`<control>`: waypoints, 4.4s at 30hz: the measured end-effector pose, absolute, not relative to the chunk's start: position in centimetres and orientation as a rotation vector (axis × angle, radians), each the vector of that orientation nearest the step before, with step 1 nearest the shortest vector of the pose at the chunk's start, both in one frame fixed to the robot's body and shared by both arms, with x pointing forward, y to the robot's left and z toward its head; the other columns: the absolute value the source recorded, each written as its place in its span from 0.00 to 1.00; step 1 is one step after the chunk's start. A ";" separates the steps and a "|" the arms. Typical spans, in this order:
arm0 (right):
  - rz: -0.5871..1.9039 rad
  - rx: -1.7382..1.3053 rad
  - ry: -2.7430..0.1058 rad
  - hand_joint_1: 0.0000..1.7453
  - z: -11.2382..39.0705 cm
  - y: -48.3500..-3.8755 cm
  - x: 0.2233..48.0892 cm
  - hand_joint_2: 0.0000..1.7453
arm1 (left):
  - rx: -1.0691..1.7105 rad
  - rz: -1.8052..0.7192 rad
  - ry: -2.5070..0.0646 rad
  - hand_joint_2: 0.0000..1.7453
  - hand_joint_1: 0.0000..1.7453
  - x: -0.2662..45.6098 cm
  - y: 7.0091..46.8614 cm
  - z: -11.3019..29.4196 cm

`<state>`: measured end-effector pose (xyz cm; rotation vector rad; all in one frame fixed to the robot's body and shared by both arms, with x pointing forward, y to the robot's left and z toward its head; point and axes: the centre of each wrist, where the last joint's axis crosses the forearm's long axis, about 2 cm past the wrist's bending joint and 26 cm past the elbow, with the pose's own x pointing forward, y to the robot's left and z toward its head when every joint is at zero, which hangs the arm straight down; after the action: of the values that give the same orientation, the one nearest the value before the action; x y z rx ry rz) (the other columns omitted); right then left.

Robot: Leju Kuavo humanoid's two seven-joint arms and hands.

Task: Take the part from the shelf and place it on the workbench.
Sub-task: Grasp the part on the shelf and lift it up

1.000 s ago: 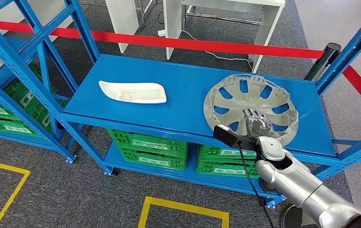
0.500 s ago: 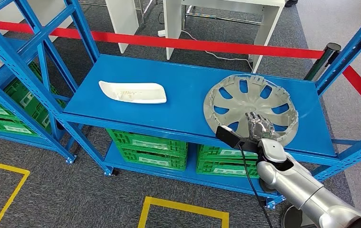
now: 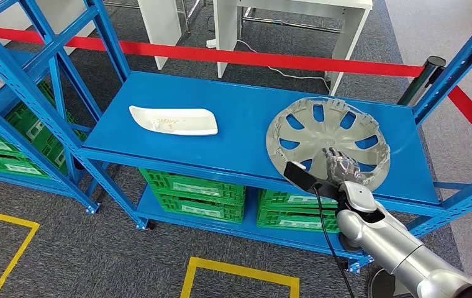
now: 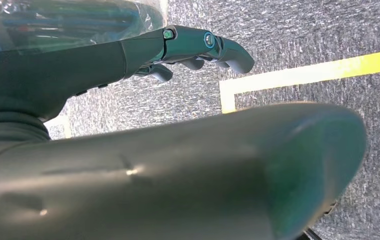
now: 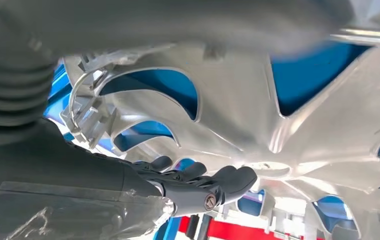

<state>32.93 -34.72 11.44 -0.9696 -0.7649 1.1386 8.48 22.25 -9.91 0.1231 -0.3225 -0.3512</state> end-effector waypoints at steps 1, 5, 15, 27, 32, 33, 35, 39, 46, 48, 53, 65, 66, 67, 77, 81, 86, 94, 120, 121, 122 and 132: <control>1.133 -0.967 -0.768 0.00 11.5 -34.7 32.9 1.00 | 0.123 -0.351 -0.322 0.00 0.00 8.5 22.2 -9.9; 1.118 -0.962 -0.775 0.00 11.5 -34.8 33.0 1.00 | 0.123 -0.352 -0.323 0.00 0.00 8.5 22.2 -9.9; 1.076 -0.956 -0.807 0.00 12.2 -34.6 33.6 1.00 | 0.124 -0.352 -0.323 0.00 0.00 8.5 22.2 -9.9; 1.067 -0.955 -0.806 0.00 12.0 -34.6 33.6 1.00 | 0.124 -0.352 -0.323 0.00 0.00 8.5 22.2 -9.9; 1.065 -0.956 -0.808 0.00 12.1 -34.6 33.7 1.00 | 0.124 -0.351 -0.323 0.00 0.00 8.5 22.2 -9.9; 1.065 -0.956 -0.808 0.00 12.1 -34.6 33.7 1.00 | 0.124 -0.351 -0.323 0.00 0.00 8.5 22.2 -9.9; 1.065 -0.956 -0.809 0.00 12.1 -34.6 33.7 1.00 | 0.124 -0.351 -0.323 0.00 0.00 8.5 22.2 -9.9; 1.060 -0.952 -0.811 0.00 12.1 -34.7 33.7 1.00 | 0.123 -0.351 -0.323 0.00 0.00 8.5 22.2 -9.9; 1.051 -0.949 -0.812 0.00 12.1 -34.7 33.8 1.00 | 0.123 -0.351 -0.323 0.00 0.00 8.5 22.2 -9.9; 1.047 -0.946 -0.813 0.00 12.1 -34.7 33.8 1.00 | 0.123 -0.351 -0.322 0.00 0.00 8.5 22.2 -9.9; 1.042 -0.943 -0.814 0.00 12.0 -34.6 33.9 1.00 | 0.123 -0.351 -0.322 0.00 0.00 8.5 22.2 -9.9; 1.032 -0.933 -0.813 1.00 12.0 -34.7 34.0 1.00 | 0.123 -0.349 -0.321 0.00 0.00 8.5 22.2 -9.9; 1.031 -0.933 -0.812 1.00 12.0 -34.7 34.0 1.00 | 0.123 -0.349 -0.321 0.00 0.00 8.5 22.2 -9.9; 1.030 -0.933 -0.812 1.00 12.0 -34.7 34.0 1.00 | 0.123 -0.349 -0.321 0.00 0.00 8.5 22.2 -9.9; 1.019 -0.930 -0.811 1.00 11.9 -34.8 34.0 1.00 | 0.123 -0.345 -0.319 0.00 0.00 8.4 22.2 -9.9; 1.012 -0.927 -0.814 1.00 12.0 -34.8 34.0 1.00 | 0.122 -0.344 -0.319 0.00 0.00 8.4 22.2 -9.9; 1.008 -0.925 -0.816 1.00 12.0 -34.8 34.1 1.00 | 0.122 -0.343 -0.318 0.00 0.00 8.4 22.2 -9.9; 1.007 -0.927 -0.819 1.00 12.1 -34.8 34.1 1.00 | 0.122 -0.343 -0.318 0.00 0.00 8.4 22.2 -9.9; 0.765 -0.566 -1.513 1.00 16.6 -27.8 32.3 1.00 | 0.118 -0.310 -0.375 0.00 0.00 8.2 22.3 -10.0; 0.755 -0.543 -1.548 1.00 17.0 -27.4 32.1 1.00 | 0.118 -0.307 -0.377 0.00 0.00 8.2 22.3 -10.0; 0.747 -0.521 -1.581 1.00 17.5 -26.9 31.9 1.00 | 0.118 -0.305 -0.378 0.00 0.00 8.1 22.3 -10.0; 0.656 -0.239 -1.808 1.00 20.9 -23.7 29.7 1.00 | 0.123 -0.301 -0.390 0.00 0.00 7.8 22.4 -10.0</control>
<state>29.73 -23.69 20.92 -0.2387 -1.8082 0.6560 7.84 22.36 -10.03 0.1228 -0.3905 -0.3013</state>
